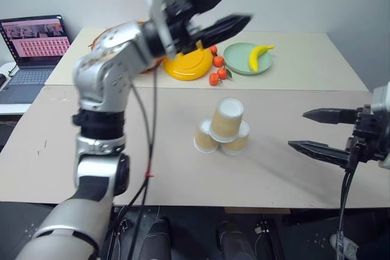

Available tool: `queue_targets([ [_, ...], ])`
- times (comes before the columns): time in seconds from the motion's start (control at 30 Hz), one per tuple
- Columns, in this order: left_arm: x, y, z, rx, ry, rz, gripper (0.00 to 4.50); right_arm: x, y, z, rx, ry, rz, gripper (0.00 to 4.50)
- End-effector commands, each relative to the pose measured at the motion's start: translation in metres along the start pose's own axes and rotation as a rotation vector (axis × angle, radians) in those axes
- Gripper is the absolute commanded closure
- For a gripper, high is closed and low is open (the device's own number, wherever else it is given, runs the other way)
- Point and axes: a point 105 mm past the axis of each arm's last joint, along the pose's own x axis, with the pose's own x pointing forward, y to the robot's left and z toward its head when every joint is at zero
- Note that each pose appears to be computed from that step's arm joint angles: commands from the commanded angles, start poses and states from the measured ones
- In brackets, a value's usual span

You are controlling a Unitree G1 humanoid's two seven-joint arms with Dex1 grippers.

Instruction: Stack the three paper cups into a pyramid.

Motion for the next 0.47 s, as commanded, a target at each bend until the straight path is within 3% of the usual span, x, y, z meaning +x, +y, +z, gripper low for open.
queue_targets([
  [0.03,-0.041,-0.015,-0.024,0.091,0.135,0.003,0.06,-0.009,-0.011,0.004,-0.044,-0.005,0.001,0.0],
  [0.17,-0.091,-0.01,-0.07,0.116,0.325,0.092,0.06,-0.002,-0.028,-0.003,-0.074,-0.001,-0.007,0.0],
  [0.47,-0.117,-0.014,-0.095,0.142,0.366,0.195,0.06,0.03,-0.058,-0.019,-0.127,-0.063,-0.039,0.0],
])
